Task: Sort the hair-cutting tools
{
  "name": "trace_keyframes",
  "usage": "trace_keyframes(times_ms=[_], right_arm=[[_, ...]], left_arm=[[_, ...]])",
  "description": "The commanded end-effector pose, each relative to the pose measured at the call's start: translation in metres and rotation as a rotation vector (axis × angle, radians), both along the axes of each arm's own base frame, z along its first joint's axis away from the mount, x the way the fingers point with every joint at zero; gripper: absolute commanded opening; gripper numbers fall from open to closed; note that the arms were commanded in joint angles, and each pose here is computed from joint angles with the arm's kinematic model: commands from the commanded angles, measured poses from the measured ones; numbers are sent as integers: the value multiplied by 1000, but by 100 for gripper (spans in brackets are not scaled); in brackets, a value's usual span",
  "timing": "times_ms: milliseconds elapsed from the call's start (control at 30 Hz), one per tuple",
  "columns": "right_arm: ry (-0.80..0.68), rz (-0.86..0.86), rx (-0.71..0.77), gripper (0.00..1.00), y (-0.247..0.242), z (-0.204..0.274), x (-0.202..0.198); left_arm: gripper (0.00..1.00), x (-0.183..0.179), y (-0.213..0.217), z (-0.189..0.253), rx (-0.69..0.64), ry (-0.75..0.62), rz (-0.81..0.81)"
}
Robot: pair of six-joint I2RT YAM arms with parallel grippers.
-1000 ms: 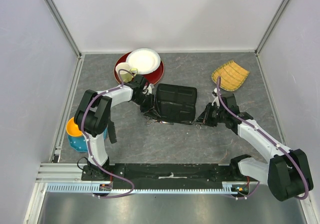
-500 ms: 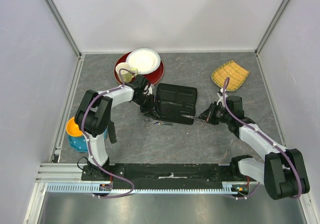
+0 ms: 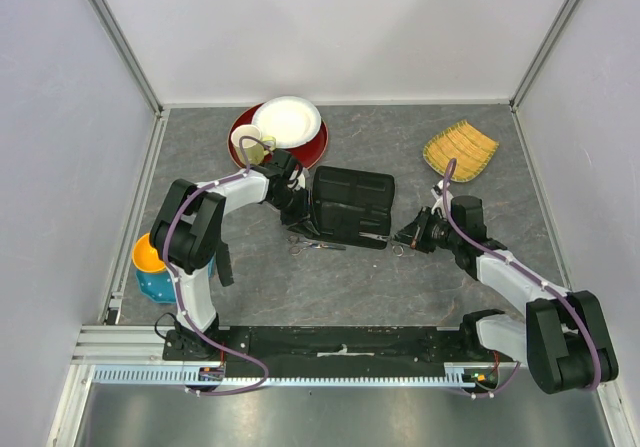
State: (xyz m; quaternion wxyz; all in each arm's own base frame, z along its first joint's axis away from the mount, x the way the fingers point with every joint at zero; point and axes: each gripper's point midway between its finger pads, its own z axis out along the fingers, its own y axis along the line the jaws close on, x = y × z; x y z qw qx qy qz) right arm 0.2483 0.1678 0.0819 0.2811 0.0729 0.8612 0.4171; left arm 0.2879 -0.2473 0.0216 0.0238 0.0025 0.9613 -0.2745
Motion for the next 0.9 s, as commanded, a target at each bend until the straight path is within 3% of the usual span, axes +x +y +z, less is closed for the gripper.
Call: trace_keyframes(times_ms=[0,400,867], right_arm=[[-53,8,-9,0,0,2,7],[-40,22,-34,0,-2,-10,5],[-66,60,49,0,10,-6,8]], left_arm=[[35,-9,33,-42,205,3,-29],[33,-10,33,-44,203,12,-28],[31,-12,32,-44,196,18,-31]])
